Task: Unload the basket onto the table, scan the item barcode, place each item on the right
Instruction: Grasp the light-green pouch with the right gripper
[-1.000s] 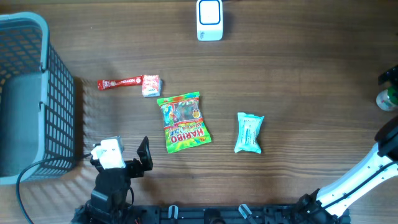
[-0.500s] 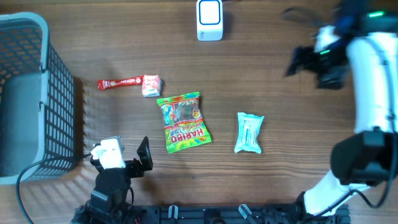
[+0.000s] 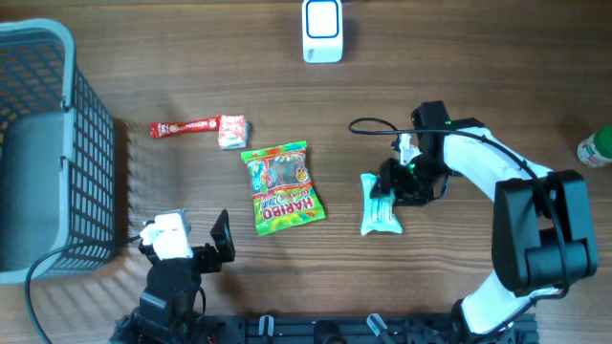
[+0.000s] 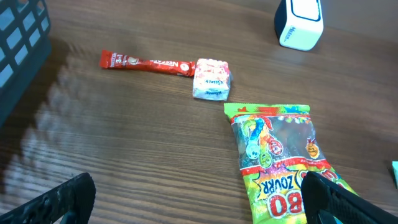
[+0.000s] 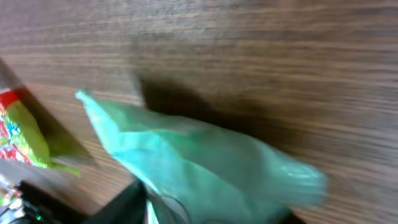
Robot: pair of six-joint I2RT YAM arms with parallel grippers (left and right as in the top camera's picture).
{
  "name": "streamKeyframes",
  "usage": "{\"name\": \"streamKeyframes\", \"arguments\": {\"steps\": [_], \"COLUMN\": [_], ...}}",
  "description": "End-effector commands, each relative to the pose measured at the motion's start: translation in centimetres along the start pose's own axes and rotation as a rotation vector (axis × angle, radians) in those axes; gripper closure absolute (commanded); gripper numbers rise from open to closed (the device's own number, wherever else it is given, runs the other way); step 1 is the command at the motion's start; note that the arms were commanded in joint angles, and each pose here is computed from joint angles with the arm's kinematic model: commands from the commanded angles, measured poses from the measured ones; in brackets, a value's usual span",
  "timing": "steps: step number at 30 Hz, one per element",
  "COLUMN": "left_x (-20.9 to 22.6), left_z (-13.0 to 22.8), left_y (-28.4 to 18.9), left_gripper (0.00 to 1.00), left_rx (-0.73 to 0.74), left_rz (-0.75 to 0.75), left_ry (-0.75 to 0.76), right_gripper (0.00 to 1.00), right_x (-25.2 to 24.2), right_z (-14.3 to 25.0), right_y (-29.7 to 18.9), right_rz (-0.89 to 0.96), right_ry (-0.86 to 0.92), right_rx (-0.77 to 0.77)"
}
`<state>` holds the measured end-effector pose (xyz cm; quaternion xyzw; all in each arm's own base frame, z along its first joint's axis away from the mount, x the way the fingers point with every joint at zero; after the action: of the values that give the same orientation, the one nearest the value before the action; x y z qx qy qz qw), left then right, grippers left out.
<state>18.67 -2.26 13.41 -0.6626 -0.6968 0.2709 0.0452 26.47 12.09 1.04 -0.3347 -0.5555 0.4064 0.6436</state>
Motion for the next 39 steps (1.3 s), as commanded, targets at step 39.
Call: {"name": "streamKeyframes", "arguments": {"steps": [39], "left_x": [0.1], "left_z": [0.0], "left_y": [0.1], "left_gripper": [0.00], "left_rx": [-0.007], "left_rz": [-0.008], "left_ry": [-0.001], "right_gripper": [0.90], "right_x": [12.3], "right_z": [2.6], "right_y": [-8.1], "right_rz": [-0.302], "right_ry": [1.801], "right_rx": [0.852]}}
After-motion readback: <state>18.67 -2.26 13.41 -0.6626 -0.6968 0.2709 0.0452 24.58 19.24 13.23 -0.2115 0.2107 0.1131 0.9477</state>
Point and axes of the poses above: each gripper's point midway between its finger pads, its own y axis out along the fingers, its own x axis along the line the jaws close on, z = x × y, the point moved 1 cm from there along -y, back along the fingers, and after that the axes turned 6 degrees about -y, right-handed, at the moved point
